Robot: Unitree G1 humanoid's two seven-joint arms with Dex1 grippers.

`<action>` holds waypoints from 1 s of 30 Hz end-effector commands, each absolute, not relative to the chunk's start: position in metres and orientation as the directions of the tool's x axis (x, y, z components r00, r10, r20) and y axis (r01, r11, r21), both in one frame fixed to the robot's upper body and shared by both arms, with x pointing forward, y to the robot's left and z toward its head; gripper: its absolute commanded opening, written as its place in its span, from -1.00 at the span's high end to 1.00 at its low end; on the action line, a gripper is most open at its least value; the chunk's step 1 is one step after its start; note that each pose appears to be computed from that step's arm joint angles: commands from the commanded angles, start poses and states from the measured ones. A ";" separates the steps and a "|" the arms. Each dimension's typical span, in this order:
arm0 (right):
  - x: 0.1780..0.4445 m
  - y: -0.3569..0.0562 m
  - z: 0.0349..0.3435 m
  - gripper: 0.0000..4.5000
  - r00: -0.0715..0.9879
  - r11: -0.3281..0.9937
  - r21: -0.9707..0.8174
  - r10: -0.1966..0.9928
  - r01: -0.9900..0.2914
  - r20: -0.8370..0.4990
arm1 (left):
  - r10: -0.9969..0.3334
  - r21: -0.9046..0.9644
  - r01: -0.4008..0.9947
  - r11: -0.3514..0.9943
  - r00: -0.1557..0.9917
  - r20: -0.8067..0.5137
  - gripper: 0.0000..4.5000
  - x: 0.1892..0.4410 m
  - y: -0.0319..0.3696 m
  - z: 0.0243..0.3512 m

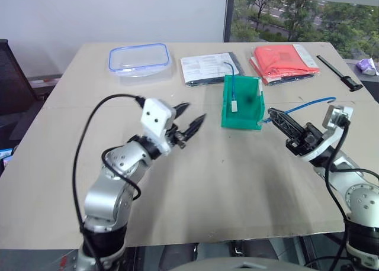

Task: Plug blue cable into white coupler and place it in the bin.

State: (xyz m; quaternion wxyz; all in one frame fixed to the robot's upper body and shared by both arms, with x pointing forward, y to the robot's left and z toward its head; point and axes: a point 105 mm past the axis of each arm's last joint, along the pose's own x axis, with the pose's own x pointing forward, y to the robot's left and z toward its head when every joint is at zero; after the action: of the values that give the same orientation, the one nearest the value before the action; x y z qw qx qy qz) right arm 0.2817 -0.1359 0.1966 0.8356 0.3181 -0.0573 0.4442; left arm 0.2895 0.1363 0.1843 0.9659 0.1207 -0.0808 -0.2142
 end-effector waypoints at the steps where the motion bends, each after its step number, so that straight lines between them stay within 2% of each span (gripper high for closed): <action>1: 0.281 -0.123 0.206 1.00 0.535 0.362 0.431 0.746 -0.826 0.397 | -0.137 0.369 0.049 0.928 0.967 0.216 -0.24 0.277 0.171 0.190; 3: 0.282 -0.119 0.207 1.00 0.523 0.353 0.426 0.755 -0.833 0.396 | -0.055 0.374 -0.011 0.928 0.985 0.165 -0.24 0.274 0.179 0.164; 9: 0.282 -0.115 0.207 1.00 0.513 0.352 0.414 0.764 -0.839 0.391 | 0.022 0.346 -0.045 0.937 0.997 0.070 -0.24 0.274 0.188 0.116; 16: 0.281 -0.113 0.206 1.00 0.516 0.366 0.401 0.767 -0.840 0.382 | 0.088 0.305 -0.098 0.947 0.995 0.049 -0.24 0.281 0.203 0.101; 27: 0.283 -0.113 0.204 1.00 0.534 0.393 0.391 0.757 -0.832 0.377 | 0.089 0.265 -0.086 0.960 0.996 0.003 -0.24 0.303 0.206 0.083; 28: 0.283 -0.112 0.204 1.00 0.534 0.394 0.390 0.757 -0.832 0.376 | 0.080 0.269 -0.078 0.960 0.997 0.003 -0.02 0.305 0.205 0.083; 30: 0.283 -0.111 0.204 1.00 0.533 0.397 0.385 0.760 -0.833 0.372 | 0.067 0.269 -0.064 0.961 0.998 -0.001 0.20 0.306 0.203 0.081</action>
State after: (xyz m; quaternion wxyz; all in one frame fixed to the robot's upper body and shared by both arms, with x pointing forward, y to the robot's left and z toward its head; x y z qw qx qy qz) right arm 0.2883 -0.1144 0.1917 0.8377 0.2841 -0.0445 0.4642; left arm 0.3057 0.2028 0.0797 0.9904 0.1326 0.0113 0.0368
